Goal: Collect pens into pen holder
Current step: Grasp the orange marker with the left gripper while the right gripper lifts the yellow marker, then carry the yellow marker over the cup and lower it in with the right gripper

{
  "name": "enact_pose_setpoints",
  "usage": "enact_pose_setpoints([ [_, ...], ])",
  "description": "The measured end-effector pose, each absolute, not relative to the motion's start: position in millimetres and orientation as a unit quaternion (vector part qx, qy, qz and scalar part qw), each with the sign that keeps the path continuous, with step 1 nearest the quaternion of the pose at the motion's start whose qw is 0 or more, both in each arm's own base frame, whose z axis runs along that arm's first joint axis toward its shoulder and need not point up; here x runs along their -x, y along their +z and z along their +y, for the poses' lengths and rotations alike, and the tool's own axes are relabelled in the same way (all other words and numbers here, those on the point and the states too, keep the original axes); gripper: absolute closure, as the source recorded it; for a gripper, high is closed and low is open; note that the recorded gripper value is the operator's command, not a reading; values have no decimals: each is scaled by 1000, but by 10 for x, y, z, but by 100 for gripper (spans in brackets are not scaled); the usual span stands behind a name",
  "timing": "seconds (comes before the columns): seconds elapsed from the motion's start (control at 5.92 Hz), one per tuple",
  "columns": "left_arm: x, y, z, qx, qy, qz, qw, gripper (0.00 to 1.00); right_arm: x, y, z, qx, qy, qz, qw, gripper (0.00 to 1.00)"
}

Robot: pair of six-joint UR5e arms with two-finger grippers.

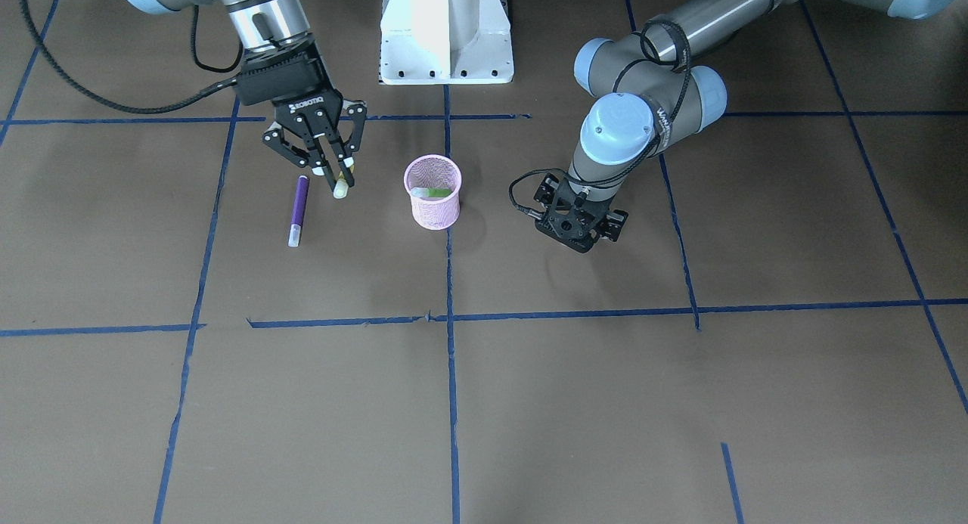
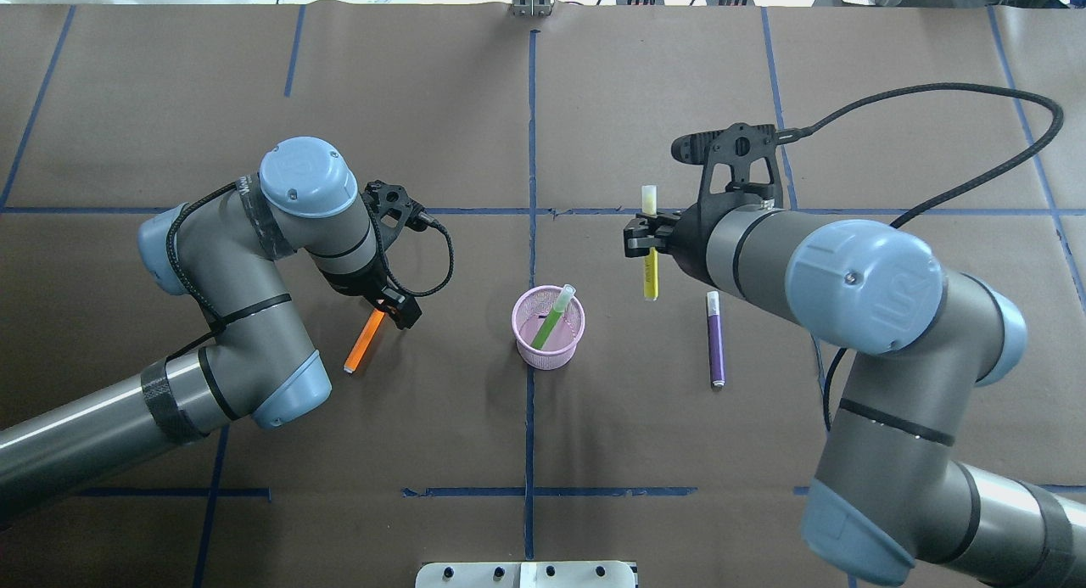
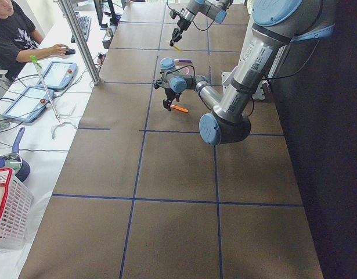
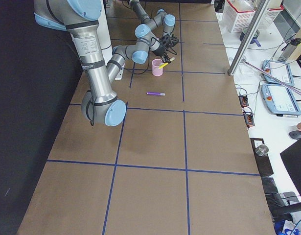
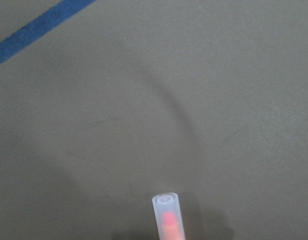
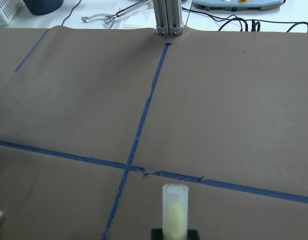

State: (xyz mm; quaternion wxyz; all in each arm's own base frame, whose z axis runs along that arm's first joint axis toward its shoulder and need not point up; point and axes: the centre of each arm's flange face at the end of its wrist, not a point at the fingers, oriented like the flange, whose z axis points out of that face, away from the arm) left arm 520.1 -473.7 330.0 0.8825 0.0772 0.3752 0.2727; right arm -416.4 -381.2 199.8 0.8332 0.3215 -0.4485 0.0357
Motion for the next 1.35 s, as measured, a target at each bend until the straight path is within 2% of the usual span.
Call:
enact_pose_setpoints([
  [1.35,-5156,3216,-4721,-86,273,379,880,0,5003,1574,-3591,-360,59,-437,822,99],
])
